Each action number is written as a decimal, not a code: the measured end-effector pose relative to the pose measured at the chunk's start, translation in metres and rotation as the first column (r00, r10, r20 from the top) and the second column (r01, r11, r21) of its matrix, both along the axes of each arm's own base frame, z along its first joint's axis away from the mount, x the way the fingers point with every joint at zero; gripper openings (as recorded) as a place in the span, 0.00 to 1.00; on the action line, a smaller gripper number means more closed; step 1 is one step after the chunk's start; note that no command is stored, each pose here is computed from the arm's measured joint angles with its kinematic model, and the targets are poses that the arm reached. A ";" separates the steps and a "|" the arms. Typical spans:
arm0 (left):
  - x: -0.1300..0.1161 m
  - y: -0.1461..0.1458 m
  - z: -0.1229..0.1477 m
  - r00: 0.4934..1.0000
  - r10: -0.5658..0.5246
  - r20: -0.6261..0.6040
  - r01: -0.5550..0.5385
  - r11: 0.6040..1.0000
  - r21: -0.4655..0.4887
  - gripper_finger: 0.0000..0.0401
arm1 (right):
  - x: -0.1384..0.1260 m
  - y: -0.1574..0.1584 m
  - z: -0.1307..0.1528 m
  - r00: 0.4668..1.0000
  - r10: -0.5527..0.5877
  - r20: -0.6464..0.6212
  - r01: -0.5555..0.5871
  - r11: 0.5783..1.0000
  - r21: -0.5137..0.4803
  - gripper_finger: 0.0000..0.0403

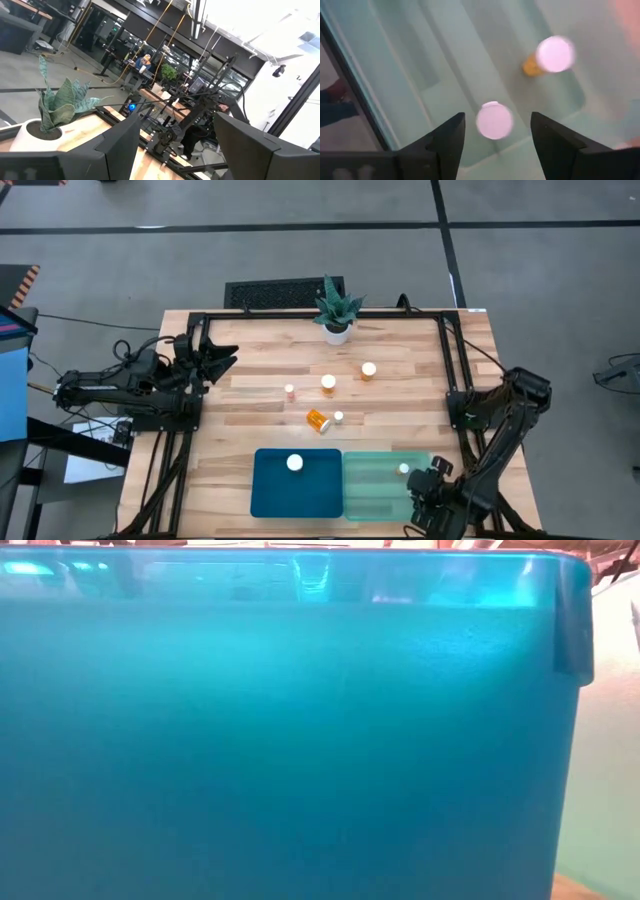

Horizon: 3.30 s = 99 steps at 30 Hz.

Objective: Pick and place medicine bottles into bin by pill shape (circle, oval)
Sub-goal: Put the large orange pill bottle into the blue bin

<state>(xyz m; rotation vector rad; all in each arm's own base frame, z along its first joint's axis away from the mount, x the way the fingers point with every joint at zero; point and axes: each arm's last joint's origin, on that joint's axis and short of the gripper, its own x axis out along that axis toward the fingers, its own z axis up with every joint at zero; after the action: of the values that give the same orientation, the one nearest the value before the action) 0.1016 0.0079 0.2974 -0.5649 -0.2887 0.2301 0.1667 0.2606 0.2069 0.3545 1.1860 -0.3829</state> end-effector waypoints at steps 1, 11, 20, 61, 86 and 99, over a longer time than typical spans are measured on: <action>0.000 0.000 0.000 1.000 0.000 0.000 0.000 1.000 0.000 0.62 | 0.000 -0.002 0.006 1.000 -0.001 -0.001 0.001 1.000 -0.002 0.58; 0.000 0.000 0.000 1.000 0.000 0.004 0.000 1.000 -0.001 0.62 | 0.016 -0.057 0.088 0.985 -0.034 0.166 0.046 0.997 -0.068 0.58; 0.000 0.000 0.001 1.000 -0.001 0.010 0.001 1.000 -0.008 0.62 | 0.080 -0.142 0.120 0.968 0.034 0.249 0.024 0.973 -0.228 0.58; 0.000 0.001 -0.002 0.998 0.050 -0.023 -0.051 0.999 -0.017 0.62 | 0.132 -0.347 -0.012 0.968 -0.216 -0.130 0.207 0.975 -0.081 0.90; 0.000 0.001 -0.003 0.998 0.050 -0.030 -0.051 0.999 -0.017 0.62 | 0.138 -0.350 -0.020 0.977 -0.171 -0.125 0.166 0.985 -0.051 0.56; 0.000 0.001 -0.003 0.998 0.050 -0.031 -0.050 0.999 -0.017 0.62 | 0.121 -0.337 0.027 0.977 -0.213 0.030 0.214 0.976 -0.041 0.55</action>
<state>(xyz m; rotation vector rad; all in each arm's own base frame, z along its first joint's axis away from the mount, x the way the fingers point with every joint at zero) 0.1018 0.0094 0.2942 -0.5716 -0.2711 0.2898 0.2881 -0.0768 0.2336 0.4489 1.1157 -0.5895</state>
